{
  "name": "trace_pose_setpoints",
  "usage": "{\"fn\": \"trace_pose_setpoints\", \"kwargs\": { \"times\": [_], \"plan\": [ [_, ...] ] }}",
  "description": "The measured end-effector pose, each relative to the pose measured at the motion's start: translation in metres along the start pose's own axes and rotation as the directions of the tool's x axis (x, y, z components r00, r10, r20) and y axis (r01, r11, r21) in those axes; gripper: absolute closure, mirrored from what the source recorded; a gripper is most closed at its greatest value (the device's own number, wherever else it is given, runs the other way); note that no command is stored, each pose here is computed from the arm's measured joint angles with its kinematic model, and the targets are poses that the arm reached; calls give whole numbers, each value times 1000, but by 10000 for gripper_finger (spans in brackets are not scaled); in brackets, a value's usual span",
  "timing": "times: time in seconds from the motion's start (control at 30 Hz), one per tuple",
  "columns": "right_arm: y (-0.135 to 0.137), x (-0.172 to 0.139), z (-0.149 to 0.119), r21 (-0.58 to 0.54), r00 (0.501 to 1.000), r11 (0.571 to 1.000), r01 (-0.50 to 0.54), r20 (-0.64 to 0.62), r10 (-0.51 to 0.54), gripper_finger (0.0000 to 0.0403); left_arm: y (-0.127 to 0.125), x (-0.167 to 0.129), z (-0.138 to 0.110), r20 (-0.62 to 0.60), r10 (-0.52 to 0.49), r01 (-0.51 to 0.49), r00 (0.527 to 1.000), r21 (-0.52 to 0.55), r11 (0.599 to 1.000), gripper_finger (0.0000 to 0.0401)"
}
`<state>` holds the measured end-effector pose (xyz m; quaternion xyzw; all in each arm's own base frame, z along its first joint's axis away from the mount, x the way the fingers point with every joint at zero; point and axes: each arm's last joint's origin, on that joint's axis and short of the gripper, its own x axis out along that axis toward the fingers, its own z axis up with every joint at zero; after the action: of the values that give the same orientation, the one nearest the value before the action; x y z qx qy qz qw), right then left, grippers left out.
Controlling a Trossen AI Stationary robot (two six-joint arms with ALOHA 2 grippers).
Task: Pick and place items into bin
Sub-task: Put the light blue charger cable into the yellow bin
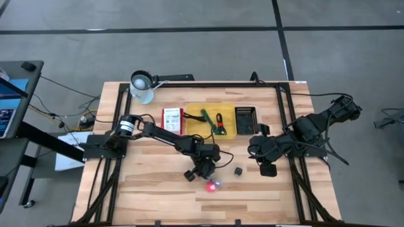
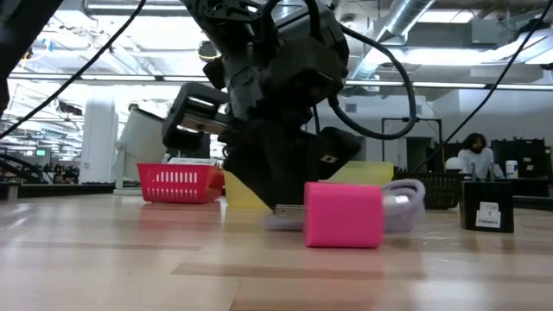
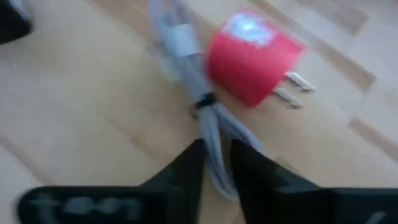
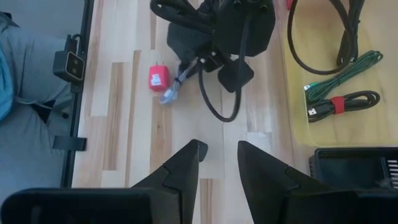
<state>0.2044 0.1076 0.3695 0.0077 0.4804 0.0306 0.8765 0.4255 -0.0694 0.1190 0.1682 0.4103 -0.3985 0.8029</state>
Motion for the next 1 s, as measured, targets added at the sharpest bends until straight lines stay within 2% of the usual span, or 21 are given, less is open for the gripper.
{"fn": "trace_pose_setpoints", "kwargs": {
  "times": [0.07,0.13,0.33,0.43,0.8,0.93,1.0],
  "plan": [
    [0,0,0,0,1000,1000,0,0,0,297,3,-2,-2,-2,5,-5,1000,-27,1000,370],
    [0,0,0,0,1000,1000,0,0,0,297,4,-3,-4,-5,6,-6,1000,-59,998,391],
    [0,0,0,0,1000,1000,0,0,0,297,4,-8,-5,-31,11,-13,999,-90,996,397],
    [0,0,0,0,1000,1000,0,0,0,297,3,-14,-4,-61,43,-49,997,-91,995,398],
    [0,0,0,0,1000,1000,0,0,0,297,-3,-60,20,-86,241,-245,967,-42,969,400],
    [0,0,0,0,1000,1000,1,-1,-1,297,-9,-87,30,-108,349,-350,931,8,937,400],
    [0,0,0,-1,1000,1000,2,-4,-2,297,-10,-103,32,-134,424,-422,896,46,905,400]
  ]
}}
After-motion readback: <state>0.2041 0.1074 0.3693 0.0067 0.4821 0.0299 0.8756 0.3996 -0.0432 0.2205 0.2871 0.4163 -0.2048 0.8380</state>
